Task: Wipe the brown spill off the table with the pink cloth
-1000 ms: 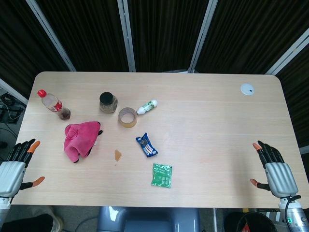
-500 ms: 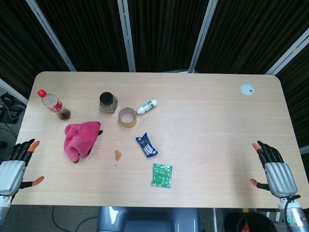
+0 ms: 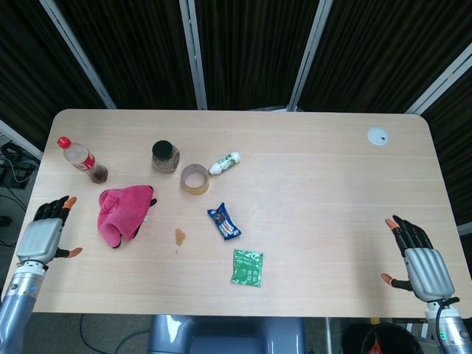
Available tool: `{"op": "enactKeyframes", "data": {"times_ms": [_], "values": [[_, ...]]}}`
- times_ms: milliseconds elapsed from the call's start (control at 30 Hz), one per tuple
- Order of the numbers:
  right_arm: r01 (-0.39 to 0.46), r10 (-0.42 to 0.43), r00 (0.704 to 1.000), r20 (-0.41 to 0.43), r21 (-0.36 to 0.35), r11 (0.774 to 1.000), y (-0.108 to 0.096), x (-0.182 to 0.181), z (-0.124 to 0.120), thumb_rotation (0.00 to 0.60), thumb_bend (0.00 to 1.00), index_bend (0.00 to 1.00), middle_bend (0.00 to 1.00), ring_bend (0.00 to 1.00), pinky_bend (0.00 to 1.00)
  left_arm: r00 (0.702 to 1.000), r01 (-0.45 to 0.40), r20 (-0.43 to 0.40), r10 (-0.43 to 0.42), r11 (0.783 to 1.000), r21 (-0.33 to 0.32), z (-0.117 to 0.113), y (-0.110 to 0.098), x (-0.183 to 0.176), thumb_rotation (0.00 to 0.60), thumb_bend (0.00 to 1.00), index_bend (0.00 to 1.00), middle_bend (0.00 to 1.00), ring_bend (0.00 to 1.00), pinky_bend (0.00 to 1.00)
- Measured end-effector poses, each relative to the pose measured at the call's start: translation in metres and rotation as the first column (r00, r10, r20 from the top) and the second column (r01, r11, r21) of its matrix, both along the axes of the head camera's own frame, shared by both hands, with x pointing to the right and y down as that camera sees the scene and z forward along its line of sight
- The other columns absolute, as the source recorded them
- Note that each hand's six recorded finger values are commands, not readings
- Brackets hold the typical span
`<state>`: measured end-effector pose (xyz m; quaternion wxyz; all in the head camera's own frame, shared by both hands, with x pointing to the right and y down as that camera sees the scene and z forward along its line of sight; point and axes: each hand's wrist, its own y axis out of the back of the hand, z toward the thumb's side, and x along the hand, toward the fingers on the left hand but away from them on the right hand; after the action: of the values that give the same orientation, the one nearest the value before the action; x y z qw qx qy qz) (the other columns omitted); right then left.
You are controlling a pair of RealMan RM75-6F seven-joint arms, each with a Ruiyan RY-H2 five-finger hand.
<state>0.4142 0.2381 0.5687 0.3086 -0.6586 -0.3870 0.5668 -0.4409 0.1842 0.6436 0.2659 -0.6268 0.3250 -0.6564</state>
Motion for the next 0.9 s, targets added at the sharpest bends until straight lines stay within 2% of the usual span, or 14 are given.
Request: {"op": "enactKeyframes", "data": {"times_ms": [200,500,900], "values": [[-0.009,0.009,1.000,0.008,-0.009,1.000,-0.001,0.000,0.002,0.600,0.00,0.04,0.00,0.00,0.08,0.999,-0.015,0.034,0.016,0.999,-0.039,0.029,-0.018,0.017,0.600,0.00,0.02,0.00,0.00,0.00],[-0.017,0.018,1.000,0.018,-0.028,0.999,-0.002,0.000,0.007,0.600,0.00,0.04,0.00,0.00,0.08,0.997,-0.020,0.069,0.024,0.998,-0.053,0.056,-0.047,0.031,0.600,0.00,0.07,0.00,0.00,0.00],[-0.032,0.033,0.999,0.029,-0.038,0.999,-0.005,0.001,0.010,0.600,0.00,0.04,0.00,0.00,0.08,0.994,0.024,0.107,-0.010,0.992,-0.127,0.093,-0.065,0.046,0.600,0.03,0.14,0.00,0.00,0.05]]}}
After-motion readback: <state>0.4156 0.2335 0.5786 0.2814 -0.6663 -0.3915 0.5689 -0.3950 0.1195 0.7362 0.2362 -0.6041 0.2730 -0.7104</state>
